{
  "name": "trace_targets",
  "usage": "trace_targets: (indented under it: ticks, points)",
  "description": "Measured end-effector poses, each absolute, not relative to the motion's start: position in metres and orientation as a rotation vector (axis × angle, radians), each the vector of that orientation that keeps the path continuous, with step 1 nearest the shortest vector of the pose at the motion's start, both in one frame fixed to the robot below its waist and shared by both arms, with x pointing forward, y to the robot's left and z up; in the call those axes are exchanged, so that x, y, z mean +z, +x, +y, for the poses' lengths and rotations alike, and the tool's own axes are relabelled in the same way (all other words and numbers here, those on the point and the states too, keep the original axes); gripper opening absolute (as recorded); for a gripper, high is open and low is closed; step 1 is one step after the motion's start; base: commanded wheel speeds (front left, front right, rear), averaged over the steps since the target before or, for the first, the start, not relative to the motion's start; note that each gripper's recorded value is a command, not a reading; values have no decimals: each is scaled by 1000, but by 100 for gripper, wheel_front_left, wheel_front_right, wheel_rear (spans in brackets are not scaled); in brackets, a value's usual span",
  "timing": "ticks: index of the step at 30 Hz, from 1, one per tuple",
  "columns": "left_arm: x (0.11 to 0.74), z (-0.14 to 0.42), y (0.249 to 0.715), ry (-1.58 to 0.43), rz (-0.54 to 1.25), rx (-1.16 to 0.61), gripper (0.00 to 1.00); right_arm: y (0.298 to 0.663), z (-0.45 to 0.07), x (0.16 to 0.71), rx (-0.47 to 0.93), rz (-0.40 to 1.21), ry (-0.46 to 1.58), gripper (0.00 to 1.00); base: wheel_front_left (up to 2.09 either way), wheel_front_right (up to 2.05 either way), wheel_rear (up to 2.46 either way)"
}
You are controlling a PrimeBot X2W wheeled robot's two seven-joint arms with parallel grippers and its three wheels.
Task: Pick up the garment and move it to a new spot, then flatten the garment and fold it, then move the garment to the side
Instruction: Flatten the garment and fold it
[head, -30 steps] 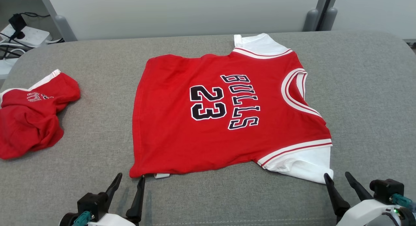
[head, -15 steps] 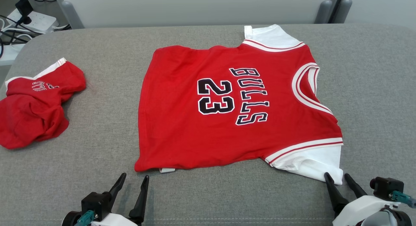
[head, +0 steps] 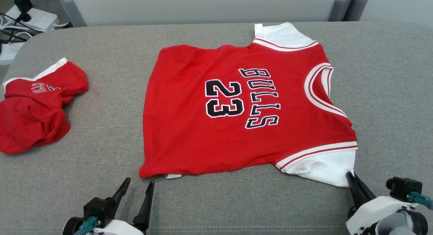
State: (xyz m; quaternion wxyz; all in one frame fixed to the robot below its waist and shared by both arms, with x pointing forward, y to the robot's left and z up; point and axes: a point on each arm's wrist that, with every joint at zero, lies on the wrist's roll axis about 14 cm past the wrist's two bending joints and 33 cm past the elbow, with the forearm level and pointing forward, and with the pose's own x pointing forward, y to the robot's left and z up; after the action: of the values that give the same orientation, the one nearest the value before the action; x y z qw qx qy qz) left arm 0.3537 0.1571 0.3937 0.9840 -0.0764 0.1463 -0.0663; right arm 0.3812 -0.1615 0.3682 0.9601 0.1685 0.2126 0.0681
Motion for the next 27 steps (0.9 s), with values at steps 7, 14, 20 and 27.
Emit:
trace_targets:
  ticks: [7,14,20,27]
  points:
    - [398,152,359,-158,281,-148,100,394,-166,397,168,330,315,0,0,0,0]
    - [397,146,362,-156,283,-170,100,380,-177,393,165,346,273,0,0,0,0]
    - [395,139,363,-163,292,-191,100,374,-179,388,160,365,269,16,0,0,0]
    - [393,138,361,-170,301,-192,100,370,-176,379,166,396,262,27,0,0,0]
